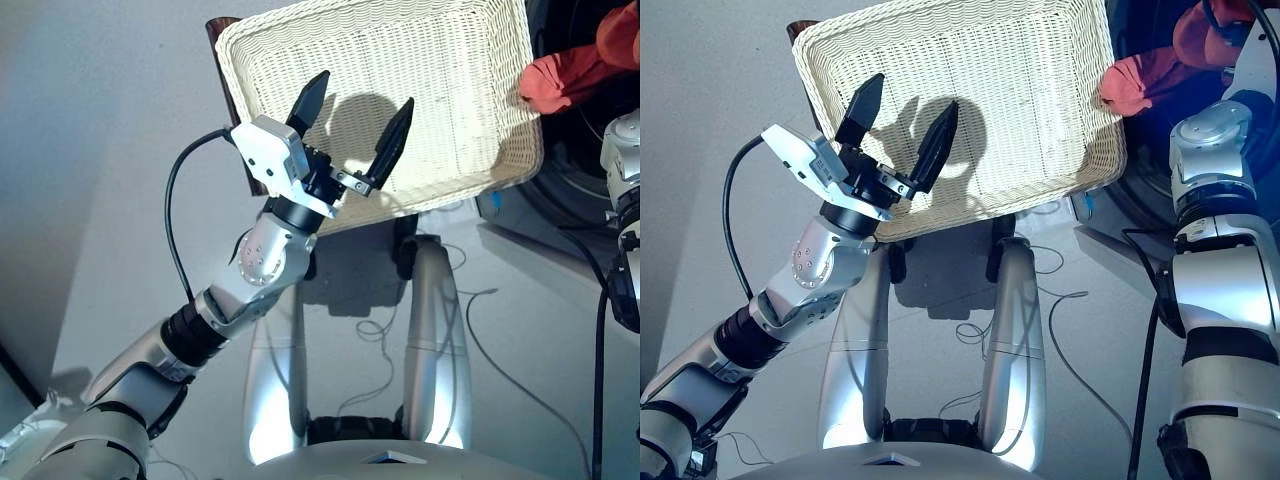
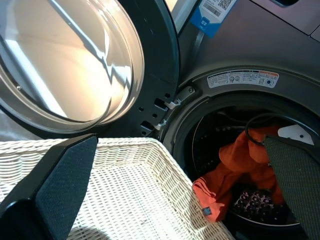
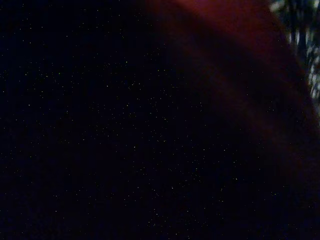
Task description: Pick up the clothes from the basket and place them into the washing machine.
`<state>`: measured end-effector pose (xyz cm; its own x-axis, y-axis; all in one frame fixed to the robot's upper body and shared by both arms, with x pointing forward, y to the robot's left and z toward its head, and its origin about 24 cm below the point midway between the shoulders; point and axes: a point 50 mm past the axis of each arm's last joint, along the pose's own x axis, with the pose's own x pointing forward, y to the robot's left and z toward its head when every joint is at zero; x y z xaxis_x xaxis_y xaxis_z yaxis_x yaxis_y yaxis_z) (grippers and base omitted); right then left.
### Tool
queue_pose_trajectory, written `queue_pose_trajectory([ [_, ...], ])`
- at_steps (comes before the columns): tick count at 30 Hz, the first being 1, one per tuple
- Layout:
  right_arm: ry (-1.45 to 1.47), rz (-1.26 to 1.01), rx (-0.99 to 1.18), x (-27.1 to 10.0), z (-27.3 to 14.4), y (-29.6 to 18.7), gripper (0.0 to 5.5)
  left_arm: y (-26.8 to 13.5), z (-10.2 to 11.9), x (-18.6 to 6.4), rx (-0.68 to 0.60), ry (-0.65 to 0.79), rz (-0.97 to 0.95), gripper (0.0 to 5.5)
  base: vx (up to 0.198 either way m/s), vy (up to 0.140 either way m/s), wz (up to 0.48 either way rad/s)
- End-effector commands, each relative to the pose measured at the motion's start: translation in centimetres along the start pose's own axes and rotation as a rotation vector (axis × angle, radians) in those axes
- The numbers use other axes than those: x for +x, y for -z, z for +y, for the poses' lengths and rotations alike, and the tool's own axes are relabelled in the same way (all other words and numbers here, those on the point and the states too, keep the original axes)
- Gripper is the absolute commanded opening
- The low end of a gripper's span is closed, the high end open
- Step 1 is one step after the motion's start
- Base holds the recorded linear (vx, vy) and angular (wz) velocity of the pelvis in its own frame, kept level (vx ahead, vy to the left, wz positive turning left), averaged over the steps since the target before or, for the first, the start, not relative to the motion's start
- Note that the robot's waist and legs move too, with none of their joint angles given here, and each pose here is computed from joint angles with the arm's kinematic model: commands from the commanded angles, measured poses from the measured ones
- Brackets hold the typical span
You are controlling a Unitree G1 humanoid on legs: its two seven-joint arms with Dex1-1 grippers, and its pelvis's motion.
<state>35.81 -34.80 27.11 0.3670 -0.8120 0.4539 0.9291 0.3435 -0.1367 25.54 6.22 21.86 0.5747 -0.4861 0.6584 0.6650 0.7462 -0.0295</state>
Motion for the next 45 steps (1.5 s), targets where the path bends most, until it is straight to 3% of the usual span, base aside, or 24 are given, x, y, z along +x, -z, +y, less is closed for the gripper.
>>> queue_pose_trajectory([
  [1,0.154,-0.019,0.173,4.2,-5.4,-2.2,5.50,-2.4,-1.9,0.0,-0.079,0.076,-0.137,5.50,0.000,0.000,0.000],
  [15,-0.080,0.067,0.453,0.7,-0.5,-1.5,5.50,-2.3,-1.7,-0.2,-0.107,0.045,-0.124,5.50,0.000,0.000,0.000],
  [17,-0.222,0.071,0.338,-0.3,0.9,-0.4,5.50,-2.3,-1.4,-0.2,-0.091,0.041,-0.119,5.50,0.000,0.000,0.000],
  [20,-0.252,0.129,0.470,-1.3,2.2,-1.1,5.50,-1.9,-1.4,-0.4,-0.107,0.035,-0.094,5.50,0.000,0.000,0.000],
  [25,-0.326,0.114,0.465,-3.0,3.8,-1.2,5.50,-1.8,-1.0,-0.7,-0.117,0.002,-0.078,5.50,0.000,0.000,0.000],
  [30,-0.577,0.007,0.543,-8.4,6.1,-1.7,5.50,-1.1,-0.4,-1.0,-0.104,-0.042,-0.047,5.50,0.000,0.000,0.000],
  [34,-0.729,-0.020,0.559,-12.7,6.0,0.5,5.50,0.0,0.8,-1.6,-0.086,-0.105,0.006,5.50,0.000,0.000,0.000],
  [45,-0.829,0.324,0.697,-22.6,4.5,7.8,5.50,2.2,3.7,-4.9,-0.060,-0.263,0.142,5.50,0.012,0.002,-0.002],
])
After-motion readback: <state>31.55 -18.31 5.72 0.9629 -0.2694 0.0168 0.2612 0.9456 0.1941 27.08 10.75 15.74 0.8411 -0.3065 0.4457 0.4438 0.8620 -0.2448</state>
